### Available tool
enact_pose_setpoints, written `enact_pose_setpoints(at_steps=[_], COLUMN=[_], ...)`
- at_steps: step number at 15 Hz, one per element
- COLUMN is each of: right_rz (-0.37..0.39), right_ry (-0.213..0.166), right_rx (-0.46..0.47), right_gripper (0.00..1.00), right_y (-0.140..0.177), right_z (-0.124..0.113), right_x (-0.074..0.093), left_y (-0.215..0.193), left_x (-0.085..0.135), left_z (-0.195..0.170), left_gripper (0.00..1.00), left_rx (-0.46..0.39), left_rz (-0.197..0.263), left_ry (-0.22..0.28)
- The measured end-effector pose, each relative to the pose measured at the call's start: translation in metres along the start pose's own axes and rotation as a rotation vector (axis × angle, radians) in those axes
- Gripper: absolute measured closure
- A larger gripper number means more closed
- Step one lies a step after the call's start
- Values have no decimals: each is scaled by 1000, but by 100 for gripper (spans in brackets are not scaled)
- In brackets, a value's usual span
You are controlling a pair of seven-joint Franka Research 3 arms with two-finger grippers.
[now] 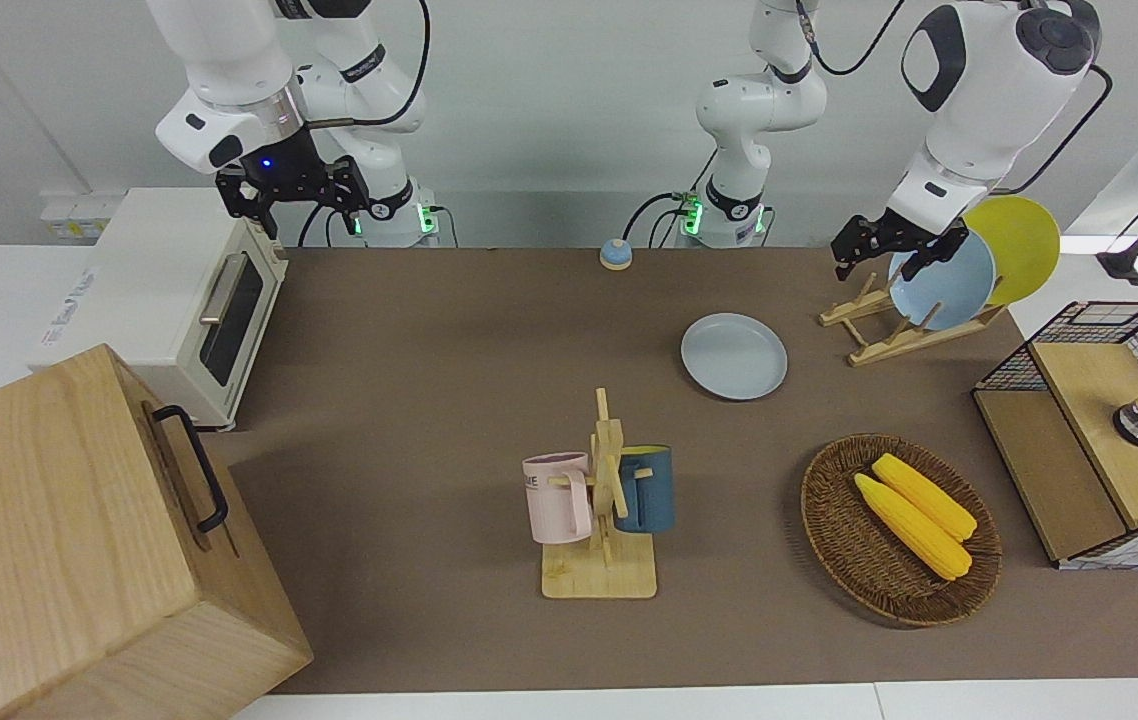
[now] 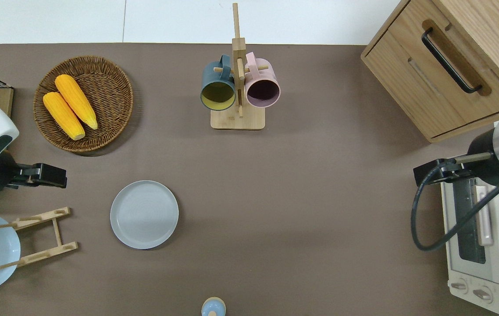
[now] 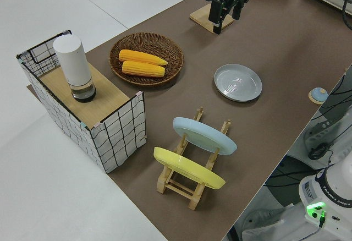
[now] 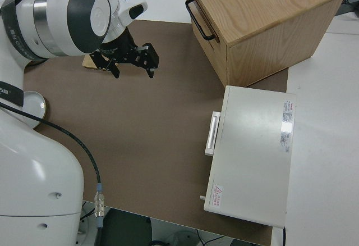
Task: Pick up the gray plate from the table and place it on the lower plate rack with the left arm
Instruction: 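Move the left gripper toward the rim of the gray plate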
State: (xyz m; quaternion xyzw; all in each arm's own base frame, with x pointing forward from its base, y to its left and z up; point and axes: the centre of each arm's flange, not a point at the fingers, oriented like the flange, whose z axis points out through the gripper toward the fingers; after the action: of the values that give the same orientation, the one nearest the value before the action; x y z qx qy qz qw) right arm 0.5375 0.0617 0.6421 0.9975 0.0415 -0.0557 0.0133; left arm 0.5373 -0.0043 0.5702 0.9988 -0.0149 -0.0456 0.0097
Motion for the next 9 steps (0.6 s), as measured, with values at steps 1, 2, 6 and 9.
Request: enact_pose_setpoints(at_steps=[1, 2, 6, 9], right_rz=[0, 0, 0, 0], right_ry=[0, 0, 0, 0], right_rx=[0, 0, 0, 0], right_gripper=[1, 1, 1, 1], right_y=[0, 0, 0, 0], right_z=[0, 0, 0, 0], right_x=[0, 0, 0, 0], left_y=[0, 0, 2, 3], left_x=[-2, -5, -24, -39], left_z=[4, 7, 24, 47], left_gripper=[0, 0, 0, 0], left_rx=[0, 1, 8, 3], left_rz=[-3, -4, -6, -10], left_ry=[-8, -16, -11, 12])
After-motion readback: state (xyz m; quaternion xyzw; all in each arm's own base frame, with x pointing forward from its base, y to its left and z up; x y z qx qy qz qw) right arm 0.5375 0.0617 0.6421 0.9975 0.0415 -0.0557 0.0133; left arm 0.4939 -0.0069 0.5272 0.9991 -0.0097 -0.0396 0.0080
